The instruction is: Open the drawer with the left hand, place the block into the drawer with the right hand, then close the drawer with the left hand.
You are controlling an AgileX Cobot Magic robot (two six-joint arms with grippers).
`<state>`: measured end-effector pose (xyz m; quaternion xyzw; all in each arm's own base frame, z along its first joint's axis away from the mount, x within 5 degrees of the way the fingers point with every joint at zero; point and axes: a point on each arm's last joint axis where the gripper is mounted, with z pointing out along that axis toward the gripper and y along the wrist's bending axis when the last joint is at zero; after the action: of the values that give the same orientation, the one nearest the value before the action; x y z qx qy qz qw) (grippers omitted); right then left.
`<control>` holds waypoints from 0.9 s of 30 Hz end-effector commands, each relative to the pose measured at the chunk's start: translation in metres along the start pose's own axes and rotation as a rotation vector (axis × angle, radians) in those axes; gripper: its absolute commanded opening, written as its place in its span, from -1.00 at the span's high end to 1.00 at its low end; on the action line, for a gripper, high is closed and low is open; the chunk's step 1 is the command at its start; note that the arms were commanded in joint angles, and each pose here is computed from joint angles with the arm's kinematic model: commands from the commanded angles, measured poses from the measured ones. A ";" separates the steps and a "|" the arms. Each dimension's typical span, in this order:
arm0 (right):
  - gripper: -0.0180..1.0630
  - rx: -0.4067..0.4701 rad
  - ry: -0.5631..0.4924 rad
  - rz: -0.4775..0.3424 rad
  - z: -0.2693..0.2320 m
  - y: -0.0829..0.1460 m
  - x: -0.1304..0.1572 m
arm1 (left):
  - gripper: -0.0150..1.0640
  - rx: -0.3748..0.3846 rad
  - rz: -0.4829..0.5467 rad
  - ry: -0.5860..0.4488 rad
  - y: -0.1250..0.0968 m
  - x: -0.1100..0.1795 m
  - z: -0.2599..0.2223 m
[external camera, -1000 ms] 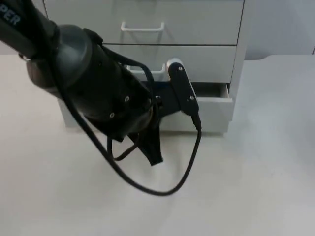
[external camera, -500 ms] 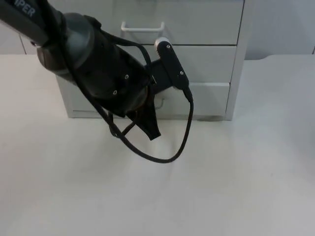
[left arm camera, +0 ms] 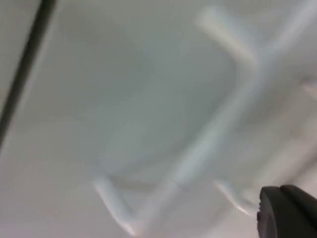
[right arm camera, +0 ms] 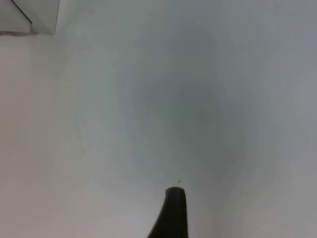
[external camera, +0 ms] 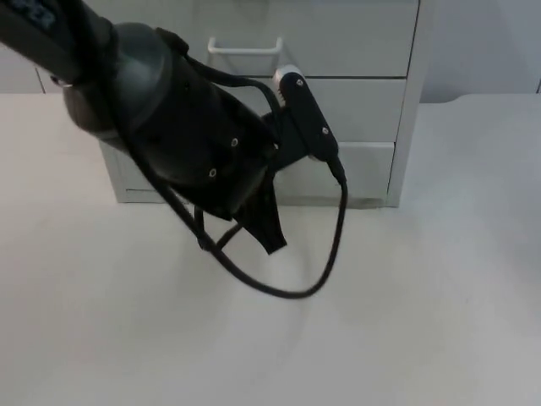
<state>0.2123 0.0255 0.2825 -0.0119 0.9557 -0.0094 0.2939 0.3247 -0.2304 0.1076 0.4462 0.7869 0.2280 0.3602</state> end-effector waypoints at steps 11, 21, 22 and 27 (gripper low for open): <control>-0.33 0.003 -0.015 -0.009 -0.002 -0.001 0.000 | 0.97 0.236 -0.065 0.017 -0.022 0.018 -0.094; -0.33 0.003 -0.015 -0.009 -0.002 -0.001 0.000 | 0.97 0.394 -0.119 0.074 -0.011 0.030 -0.113; -0.33 0.003 -0.015 -0.009 -0.002 -0.001 0.000 | 0.97 0.394 -0.119 0.074 -0.011 0.030 -0.113; -0.33 0.003 -0.015 -0.009 -0.002 -0.001 0.000 | 0.97 0.489 -0.306 0.178 0.015 0.052 -0.094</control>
<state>0.2123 0.0255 0.2825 -0.0128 0.9557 -0.0096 0.2939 0.2388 -0.1913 0.1579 0.4081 0.8869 0.0386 0.2131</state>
